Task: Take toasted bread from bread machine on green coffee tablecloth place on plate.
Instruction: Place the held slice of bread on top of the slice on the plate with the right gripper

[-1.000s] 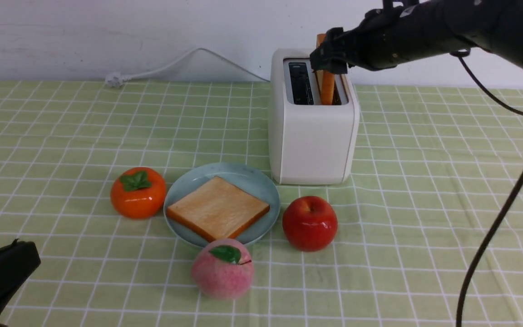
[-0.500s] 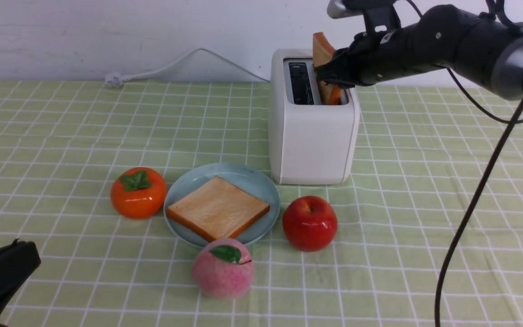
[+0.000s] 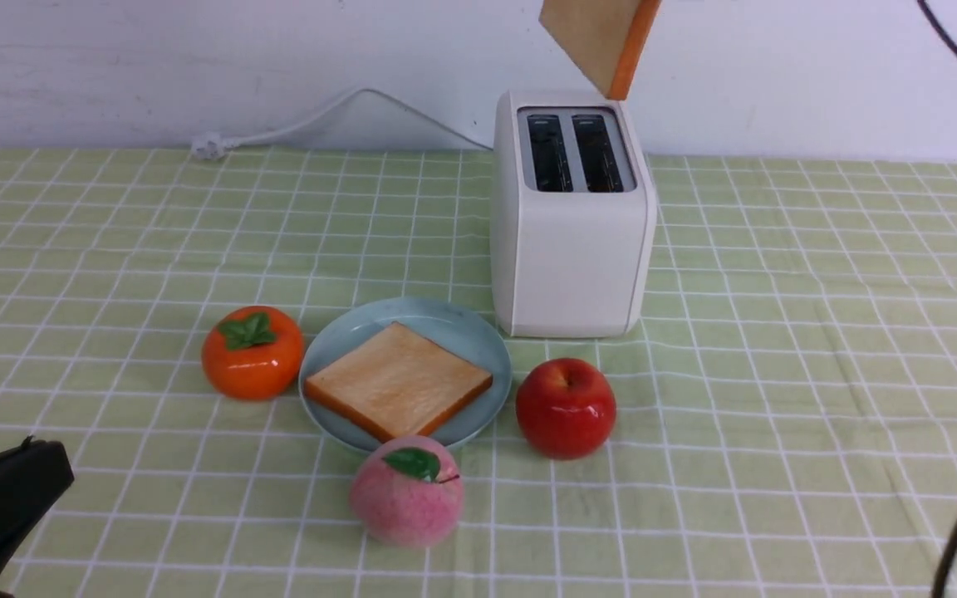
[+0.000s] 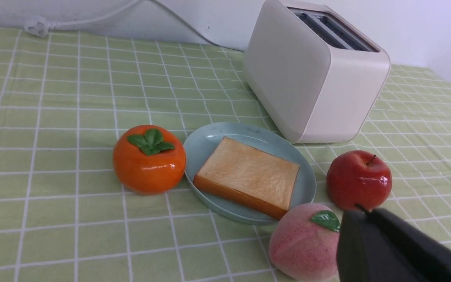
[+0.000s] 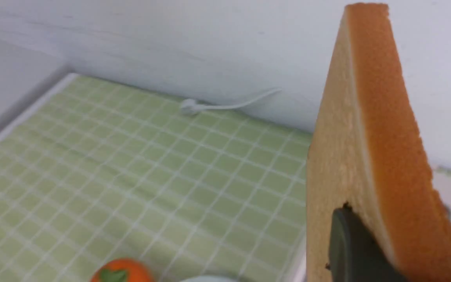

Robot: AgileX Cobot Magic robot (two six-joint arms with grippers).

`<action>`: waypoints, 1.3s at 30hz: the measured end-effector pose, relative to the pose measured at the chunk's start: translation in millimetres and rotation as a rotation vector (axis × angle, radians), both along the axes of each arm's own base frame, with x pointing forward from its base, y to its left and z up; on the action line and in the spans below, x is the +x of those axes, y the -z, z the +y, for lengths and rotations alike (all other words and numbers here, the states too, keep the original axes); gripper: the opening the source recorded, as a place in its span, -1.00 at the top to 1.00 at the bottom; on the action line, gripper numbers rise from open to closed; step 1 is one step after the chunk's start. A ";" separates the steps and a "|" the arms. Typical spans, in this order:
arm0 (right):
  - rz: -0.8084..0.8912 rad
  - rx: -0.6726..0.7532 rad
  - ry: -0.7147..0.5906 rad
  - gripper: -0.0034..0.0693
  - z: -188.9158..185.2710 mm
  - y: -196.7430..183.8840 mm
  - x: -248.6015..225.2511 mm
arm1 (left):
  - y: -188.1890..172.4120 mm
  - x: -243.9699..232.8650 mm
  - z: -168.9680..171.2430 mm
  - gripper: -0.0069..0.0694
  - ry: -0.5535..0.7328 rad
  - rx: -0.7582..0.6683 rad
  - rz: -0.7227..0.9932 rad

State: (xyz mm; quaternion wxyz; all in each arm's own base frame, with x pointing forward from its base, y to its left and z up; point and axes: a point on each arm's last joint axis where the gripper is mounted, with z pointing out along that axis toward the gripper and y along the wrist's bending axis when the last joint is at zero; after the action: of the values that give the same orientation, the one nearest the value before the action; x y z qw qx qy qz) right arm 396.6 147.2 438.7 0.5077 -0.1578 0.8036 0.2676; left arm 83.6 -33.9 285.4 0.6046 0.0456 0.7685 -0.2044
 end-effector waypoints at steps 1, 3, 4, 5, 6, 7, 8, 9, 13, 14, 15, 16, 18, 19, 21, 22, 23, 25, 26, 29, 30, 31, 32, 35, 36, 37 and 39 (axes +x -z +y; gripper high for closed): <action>0.031 0.007 -0.034 0.57 4.1 -0.4 -5.5 | 0.0 0.0 0.0 0.85 0.000 0.000 0.000; 0.117 0.003 -0.125 0.57 20.4 8.6 -14.9 | 0.0 0.0 0.0 0.85 0.000 0.000 0.000; 0.155 -0.004 -0.161 0.57 29.7 16.2 -17.3 | -0.1 0.0 0.0 0.85 0.000 0.000 -0.001; 0.173 -0.009 -0.178 0.57 35.0 20.9 -18.3 | -0.1 0.0 0.0 0.85 0.000 0.000 -0.001; 0.244 -0.030 -0.241 0.57 57.8 42.1 -21.7 | -0.1 0.0 -0.1 0.85 0.000 -0.003 0.000; 0.282 -0.046 -0.274 0.57 72.7 57.0 -23.2 | -0.1 0.0 -0.1 0.85 0.000 -0.004 0.001; 0.314 -0.058 -0.301 0.57 87.2 71.7 -24.7 | -0.1 0.0 -0.1 0.85 0.000 -0.007 0.002; 0.331 -0.064 -0.314 0.57 95.7 80.3 -25.4 | -0.1 0.0 -0.2 0.85 0.000 -0.007 0.002; 0.368 -0.071 -0.336 0.57 134.8 121.0 -23.6 | 0.2 -0.1 -0.2 0.85 0.001 -0.007 0.005; 0.371 -0.068 -0.328 0.57 138.9 128.7 -20.4 | 0.3 -0.1 -0.2 0.85 0.001 -0.006 0.006; 0.370 -0.053 -0.312 0.57 142.9 136.5 -16.0 | 0.3 -0.2 -0.2 0.85 0.001 -0.008 0.007; 0.371 -0.046 -0.301 0.57 144.8 141.6 -13.0 | 0.3 -0.2 -0.2 0.85 0.001 -0.008 0.006; 0.379 -0.029 -0.283 0.57 147.3 150.0 -8.2 | 0.3 -0.2 -0.2 0.85 0.001 -0.008 0.007; 0.381 -0.023 -0.263 0.57 149.2 159.3 -3.0 | 0.3 -0.2 -0.3 0.85 0.001 -0.010 0.007; 0.387 -0.020 -0.246 0.57 151.2 169.8 1.9 | 0.3 -0.2 -0.3 0.85 0.001 -0.010 0.007; 0.388 -0.017 -0.239 0.57 151.8 173.1 3.6 | 0.3 -0.2 -0.3 0.85 0.001 -0.010 0.007; 0.390 -0.016 -0.233 0.57 152.5 176.9 5.3 | 0.3 -0.2 -0.3 0.84 0.001 -0.010 0.007; 0.395 -0.017 -0.227 0.57 153.3 182.3 7.3 | 0.3 -0.2 -0.3 0.85 0.001 -0.010 0.007; 0.396 -0.018 -0.222 0.54 153.5 184.2 8.1 | 0.3 -0.2 -0.3 0.85 0.001 -0.011 0.007; 0.392 -0.039 -0.217 0.38 152.4 185.9 8.7 | 0.3 -0.2 -0.3 0.85 0.001 -0.011 0.008; 0.390 -0.045 -0.216 0.36 152.1 186.1 8.8 | 0.3 -0.2 -0.3 0.85 0.001 -0.011 0.008; 0.378 -0.068 -0.216 0.21 151.1 186.9 9.3 | 0.3 -0.2 -0.3 0.84 0.001 -0.011 0.008; 0.373 -0.082 -0.215 0.11 150.4 187.5 9.6 | 0.3 -0.2 -0.3 0.84 0.002 -0.012 0.008; 0.369 -0.127 -0.193 -0.29 147.2 188.9 10.8 | 0.3 -0.2 -0.3 0.83 0.002 -0.012 0.008; 0.372 -0.138 -0.182 -0.36 145.9 188.1 10.9 | 0.3 -0.2 -0.3 0.83 0.002 -0.012 0.008; 0.375 -0.150 -0.172 -0.43 144.3 185.8 10.6 | 0.3 -0.2 -0.3 0.83 0.002 -0.012 0.008; 0.371 -0.176 -0.152 -0.50 140.1 177.6 8.8 | 0.3 -0.2 -0.3 0.83 0.002 -0.012 0.008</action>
State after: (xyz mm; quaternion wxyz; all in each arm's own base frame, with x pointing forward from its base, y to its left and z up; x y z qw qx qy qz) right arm 405.4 287.3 261.1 0.3138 -0.2097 0.8893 0.2581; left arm 83.4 -34.2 285.1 0.6017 0.0418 0.7696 -0.2096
